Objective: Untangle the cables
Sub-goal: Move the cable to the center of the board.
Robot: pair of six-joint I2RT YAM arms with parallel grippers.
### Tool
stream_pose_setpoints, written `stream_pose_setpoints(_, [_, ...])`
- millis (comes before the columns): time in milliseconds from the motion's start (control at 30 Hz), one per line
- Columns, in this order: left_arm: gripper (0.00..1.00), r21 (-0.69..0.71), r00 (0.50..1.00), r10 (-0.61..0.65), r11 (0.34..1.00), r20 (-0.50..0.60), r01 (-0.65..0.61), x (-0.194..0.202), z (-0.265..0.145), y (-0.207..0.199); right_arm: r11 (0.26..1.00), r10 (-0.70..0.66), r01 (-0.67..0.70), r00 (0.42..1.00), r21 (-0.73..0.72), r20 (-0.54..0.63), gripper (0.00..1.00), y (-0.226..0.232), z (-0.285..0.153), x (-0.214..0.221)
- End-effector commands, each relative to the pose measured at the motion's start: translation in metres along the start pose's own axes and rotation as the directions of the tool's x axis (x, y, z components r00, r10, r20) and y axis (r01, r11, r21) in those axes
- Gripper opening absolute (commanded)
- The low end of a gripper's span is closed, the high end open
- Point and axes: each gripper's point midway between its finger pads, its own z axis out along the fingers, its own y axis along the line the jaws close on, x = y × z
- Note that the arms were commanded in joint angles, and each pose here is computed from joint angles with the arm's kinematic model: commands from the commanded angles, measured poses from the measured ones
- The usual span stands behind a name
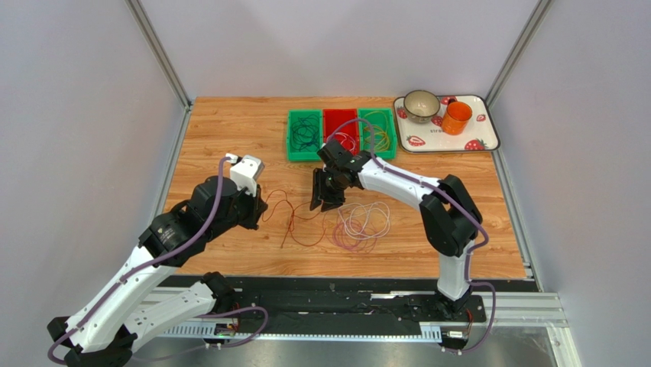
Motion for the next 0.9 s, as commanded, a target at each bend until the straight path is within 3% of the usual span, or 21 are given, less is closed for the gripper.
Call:
stream_pose_setpoints(0, [0.00, 0.016, 0.999, 0.010, 1.000, 0.038, -0.010, -0.008, 0.000, -0.003, 0.991, 0.071, -0.065, 0.996, -0.118, 0.050, 0.47, 0.023, -0.038, 0.008])
stream_pose_setpoints(133, [0.00, 0.020, 0.999, 0.009, 1.000, 0.039, -0.010, -0.009, 0.000, -0.004, 0.971, 0.168, -0.147, 0.981, -0.190, 0.100, 0.56, 0.031, -0.042, 0.001])
stream_pose_setpoints(400, [0.00, 0.035, 0.999, 0.009, 0.999, 0.037, -0.010, -0.008, 0.000, -0.006, 0.924, 0.322, -0.302, 0.946, -0.235, 0.049, 0.58, 0.048, -0.012, -0.012])
stream_pose_setpoints(600, [0.00, 0.040, 0.999, 0.007, 0.999, 0.037, -0.009, -0.007, -0.001, -0.007, 0.914, 0.373, -0.347, 0.922, -0.211, 0.101, 0.58, 0.047, 0.001, -0.030])
stream_pose_setpoints(800, [0.00, 0.043, 0.999, 0.008, 0.999, 0.043, -0.010, -0.009, -0.002, -0.007, 0.916, 0.381, -0.357, 0.917, -0.184, 0.118, 0.50, 0.040, 0.010, -0.033])
stream_pose_setpoints(867, [0.00, 0.041, 0.999, 0.008, 0.999, 0.041, -0.010, -0.008, -0.002, -0.007, 0.919, 0.373, -0.349, 0.920, -0.180, 0.122, 0.29, 0.039, 0.011, -0.033])
